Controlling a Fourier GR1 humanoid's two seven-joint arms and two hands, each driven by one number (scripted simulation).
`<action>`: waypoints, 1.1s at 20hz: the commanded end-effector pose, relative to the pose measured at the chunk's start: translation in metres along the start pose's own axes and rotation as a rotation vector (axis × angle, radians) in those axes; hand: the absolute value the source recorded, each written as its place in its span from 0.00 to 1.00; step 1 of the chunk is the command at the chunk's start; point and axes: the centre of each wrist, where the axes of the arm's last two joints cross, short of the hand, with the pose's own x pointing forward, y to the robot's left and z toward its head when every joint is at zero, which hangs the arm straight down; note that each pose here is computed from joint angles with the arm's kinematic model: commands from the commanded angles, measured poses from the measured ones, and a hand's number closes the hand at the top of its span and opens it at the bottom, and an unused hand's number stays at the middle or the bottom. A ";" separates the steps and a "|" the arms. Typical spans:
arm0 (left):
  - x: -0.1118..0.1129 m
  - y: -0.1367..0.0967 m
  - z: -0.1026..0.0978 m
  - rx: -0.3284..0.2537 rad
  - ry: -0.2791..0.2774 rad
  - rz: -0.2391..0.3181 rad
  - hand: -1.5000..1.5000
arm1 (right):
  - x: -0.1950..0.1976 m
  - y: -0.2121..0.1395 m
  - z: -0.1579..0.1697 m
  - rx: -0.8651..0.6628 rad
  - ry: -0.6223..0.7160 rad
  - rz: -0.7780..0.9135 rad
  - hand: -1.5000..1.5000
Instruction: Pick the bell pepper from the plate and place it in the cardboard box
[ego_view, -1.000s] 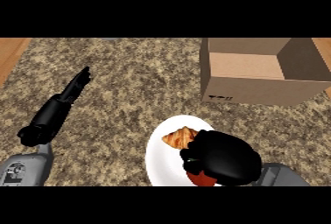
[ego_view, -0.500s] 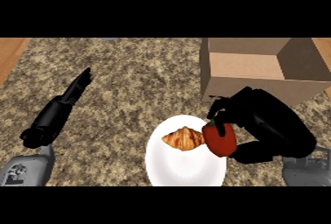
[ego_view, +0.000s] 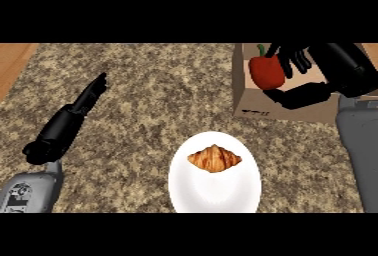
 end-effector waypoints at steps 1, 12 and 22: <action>0.007 -0.028 -0.013 -0.008 -0.014 -0.008 0.50 | -0.023 -0.016 -0.029 -0.005 0.048 0.118 1.00; -0.002 -0.008 -0.014 -0.022 -0.013 0.003 0.50 | -0.120 -0.039 -0.006 0.410 0.220 0.196 1.00; -0.012 -0.012 -0.011 -0.041 -0.029 0.021 0.50 | -0.128 -0.030 -0.030 0.688 0.199 0.172 0.00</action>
